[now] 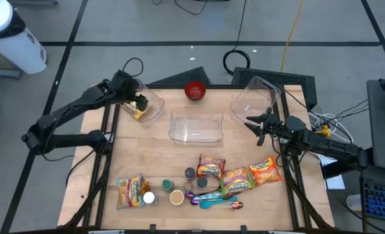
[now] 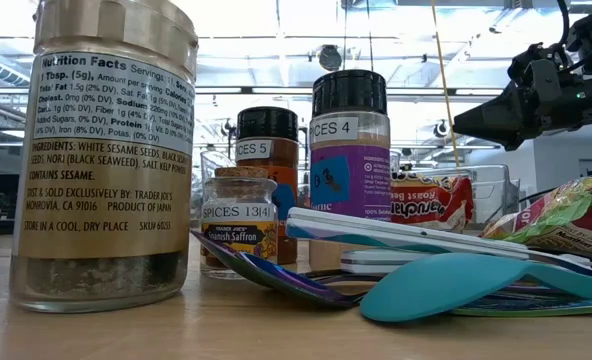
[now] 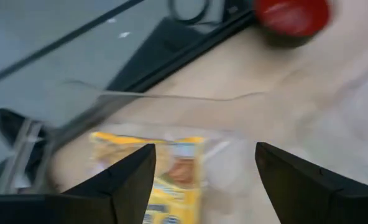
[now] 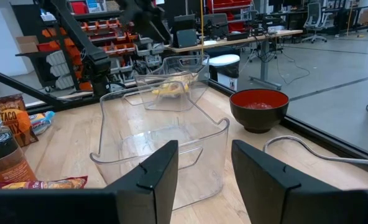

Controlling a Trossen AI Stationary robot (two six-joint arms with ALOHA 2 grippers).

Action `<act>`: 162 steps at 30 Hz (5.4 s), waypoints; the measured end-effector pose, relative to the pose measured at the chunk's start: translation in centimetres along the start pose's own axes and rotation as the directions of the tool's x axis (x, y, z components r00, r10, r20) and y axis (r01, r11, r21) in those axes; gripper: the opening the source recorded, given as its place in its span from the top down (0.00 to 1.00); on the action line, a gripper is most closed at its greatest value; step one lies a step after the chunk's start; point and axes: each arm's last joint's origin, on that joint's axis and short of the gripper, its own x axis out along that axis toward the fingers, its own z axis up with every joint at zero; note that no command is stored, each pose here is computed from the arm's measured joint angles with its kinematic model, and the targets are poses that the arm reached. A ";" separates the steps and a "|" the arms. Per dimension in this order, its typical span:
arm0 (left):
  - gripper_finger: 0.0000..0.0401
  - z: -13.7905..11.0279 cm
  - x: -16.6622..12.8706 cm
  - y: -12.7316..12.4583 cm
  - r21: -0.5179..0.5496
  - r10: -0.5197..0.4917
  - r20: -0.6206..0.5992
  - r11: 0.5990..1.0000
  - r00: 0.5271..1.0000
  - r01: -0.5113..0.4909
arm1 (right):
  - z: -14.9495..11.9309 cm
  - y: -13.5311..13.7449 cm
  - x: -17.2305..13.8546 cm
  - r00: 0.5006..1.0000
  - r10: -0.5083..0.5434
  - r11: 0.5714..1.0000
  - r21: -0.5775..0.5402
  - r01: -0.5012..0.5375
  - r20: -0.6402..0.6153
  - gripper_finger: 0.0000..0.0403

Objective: Pick & Place Food Item
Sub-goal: Put the blue noodle pack into the left transparent bin

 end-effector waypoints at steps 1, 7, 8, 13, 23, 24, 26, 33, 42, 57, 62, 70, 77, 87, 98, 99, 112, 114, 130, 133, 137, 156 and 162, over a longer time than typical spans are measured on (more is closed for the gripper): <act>0.29 0.0 -0.6 -0.2 -0.012 -0.039 0.008 0.999 0.999 0.039 | 0.0 0.0 0.0 1.000 0.000 1.000 0.000 0.000 0.000 0.65; 0.30 -0.8 -3.6 -2.1 0.012 -0.332 0.034 0.943 0.943 0.331 | 0.0 0.0 0.0 1.000 0.000 1.000 0.000 0.000 0.000 0.65; 0.30 -1.0 -4.1 -2.4 0.027 -0.380 0.029 0.925 0.925 0.379 | 0.0 0.0 0.0 1.000 -0.001 1.000 0.000 0.001 0.000 0.65; 0.32 -2.1 -6.3 -4.1 0.141 -0.566 0.003 0.816 0.824 0.560 | 0.0 0.0 0.0 1.000 0.000 1.000 0.000 0.000 0.000 0.65; 0.32 -4.0 -8.6 -8.2 0.335 -0.752 -0.113 0.587 0.650 0.737 | 0.0 0.0 0.0 1.000 0.000 1.000 0.000 0.000 0.000 0.65; 0.32 -4.2 -8.8 -8.5 0.339 -0.764 -0.131 0.565 0.632 0.752 | 0.0 0.0 0.0 1.000 -0.001 1.000 0.000 0.001 0.000 0.65; 0.32 -4.8 -9.3 -9.1 0.341 -0.781 -0.172 0.524 0.600 0.780 | 0.0 0.0 0.0 1.000 0.000 1.000 0.000 0.000 0.000 0.65; 0.32 -7.3 -9.6 -10.7 0.275 -0.781 -0.283 0.490 0.557 0.827 | 0.0 0.0 0.0 1.000 0.000 1.000 0.000 0.000 0.000 0.65; 0.32 -11.9 -7.8 -11.3 0.105 -0.684 -0.444 0.602 0.579 0.791 | 0.0 0.0 0.0 1.000 0.000 1.000 0.000 0.000 0.000 0.65; 0.32 -20.8 -3.6 -9.6 -0.162 -0.434 -0.705 0.869 0.561 0.468 | 0.0 0.0 0.0 1.000 0.000 1.000 0.000 0.000 0.000 0.65; 0.32 -22.1 -2.9 -9.5 -0.163 -0.446 -0.704 0.859 0.553 0.486 | 0.0 0.0 0.0 1.000 0.000 1.000 0.000 0.000 0.000 0.65; 0.32 -23.0 -2.5 -9.8 -0.138 -0.500 -0.665 0.812 0.555 0.567 | 0.0 0.0 0.0 1.000 0.000 1.000 0.000 0.000 0.000 0.65; 0.32 -22.8 -2.7 -10.3 -0.062 -0.551 -0.649 0.726 0.525 0.685 | 0.0 0.0 0.0 1.000 0.000 1.000 0.000 0.000 0.000 0.65; 0.32 -22.9 -3.4 -11.0 0.013 -0.610 -0.637 0.603 0.471 0.798 | 0.0 0.0 0.0 1.000 0.000 1.000 0.000 0.000 0.000 0.65; 0.32 -24.4 -2.4 -11.5 0.145 -0.491 -0.659 0.661 0.570 0.736 | 0.0 0.0 0.0 1.000 0.000 1.000 0.000 0.000 0.000 0.65; 0.32 -24.6 -2.3 -11.5 0.150 -0.479 -0.665 0.666 0.574 0.730 | 0.0 0.0 0.0 1.000 0.000 1.000 0.000 0.000 0.000 0.65; 0.71 -24.9 -2.1 -11.8 0.145 -0.463 -0.700 0.653 0.543 0.743 | 0.0 0.0 0.0 1.000 -0.001 1.000 0.000 0.001 0.000 0.65; 0.80 -24.9 -2.1 -11.8 0.144 -0.464 -0.701 0.653 0.542 0.744 | 0.0 0.0 0.0 1.000 -0.001 1.000 0.000 0.001 0.000 0.65; 0.99 -24.4 -3.1 -11.8 0.010 -0.504 -0.739 0.656 0.447 0.755 | 0.0 0.0 0.0 1.000 0.000 1.000 0.000 0.000 0.000 0.65; 0.99 -23.5 -4.1 -12.1 -0.016 -0.558 -0.714 0.617 0.423 0.787 | 0.0 0.0 0.0 1.000 0.000 1.000 0.000 0.000 0.000 0.65; 0.99 -21.9 -5.6 -12.3 -0.011 -0.607 -0.674 0.579 0.422 0.815 | 0.0 0.0 0.0 1.000 0.000 1.000 0.000 0.000 0.000 0.65; 0.99 -15.0 -11.9 -11.5 0.239 -0.578 -0.518 0.610 0.631 0.755 | 0.0 0.0 0.0 1.000 -0.001 1.000 0.000 0.001 0.000 0.65; 0.99 -12.9 -13.8 -11.0 0.253 -0.598 -0.443 0.631 0.668 0.733 | 0.0 0.0 0.0 1.000 0.000 1.000 0.000 0.000 0.000 0.65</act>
